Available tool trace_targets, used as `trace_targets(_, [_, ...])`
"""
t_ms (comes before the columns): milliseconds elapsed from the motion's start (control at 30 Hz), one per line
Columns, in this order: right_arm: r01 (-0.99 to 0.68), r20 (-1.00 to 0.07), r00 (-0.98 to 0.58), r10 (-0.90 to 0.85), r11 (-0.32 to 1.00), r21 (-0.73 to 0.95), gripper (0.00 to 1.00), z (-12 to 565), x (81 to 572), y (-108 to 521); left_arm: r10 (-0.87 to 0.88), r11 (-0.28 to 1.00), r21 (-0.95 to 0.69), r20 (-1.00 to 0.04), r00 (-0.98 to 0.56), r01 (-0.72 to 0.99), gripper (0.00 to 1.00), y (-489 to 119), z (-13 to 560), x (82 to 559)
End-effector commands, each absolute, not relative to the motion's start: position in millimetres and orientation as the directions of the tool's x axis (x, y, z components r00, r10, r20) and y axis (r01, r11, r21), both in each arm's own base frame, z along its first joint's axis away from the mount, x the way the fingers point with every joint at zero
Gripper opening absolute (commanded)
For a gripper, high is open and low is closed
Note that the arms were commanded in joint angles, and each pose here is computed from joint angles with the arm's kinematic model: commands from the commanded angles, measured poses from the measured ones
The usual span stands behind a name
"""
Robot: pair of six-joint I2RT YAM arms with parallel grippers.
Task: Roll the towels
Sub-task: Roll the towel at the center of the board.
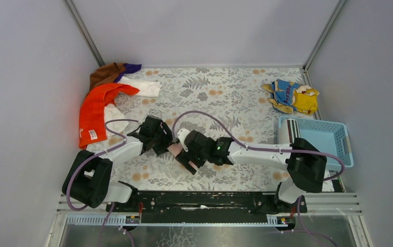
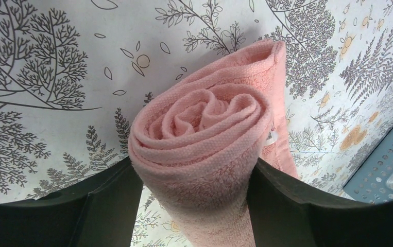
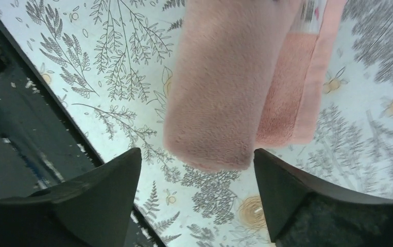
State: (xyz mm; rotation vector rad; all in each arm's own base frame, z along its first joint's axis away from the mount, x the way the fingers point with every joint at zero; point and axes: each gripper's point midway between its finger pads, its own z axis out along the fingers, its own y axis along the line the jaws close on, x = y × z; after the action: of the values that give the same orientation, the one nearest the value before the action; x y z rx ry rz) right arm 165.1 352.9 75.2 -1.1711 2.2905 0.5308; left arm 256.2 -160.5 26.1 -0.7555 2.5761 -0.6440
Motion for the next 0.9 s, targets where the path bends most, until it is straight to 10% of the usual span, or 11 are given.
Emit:
trace_targets(0, [-0.813,-0.663,-0.303,-0.684,0.548,-0.195,0.99,104,185,356,-0.545,0.821,-0.316,-0.181,-0.819,-0.476,0.65,-126,-15,211])
trace_targets(400, [-0.830,-0.517,-0.142,-0.844,0.387,-0.403,0.94,51,163,377,-0.546,0.819,-0.320,-0.176,-0.819,-0.477,0.65,-128,-14,213])
trace_targets(533, [-0.831,-0.434,-0.142,-0.889,0.346,-0.436,0.71,21,160,368,-0.538,0.818,-0.338,-0.158,-0.828,-0.466,0.65,-134,-11,213])
trace_targets(867, [-0.925,-0.479,-0.373,-0.794,0.356,0.131,0.41,11,132,360,-0.579,0.762,-0.470,-0.189,-0.793,-0.445,0.77,-139,33,224])
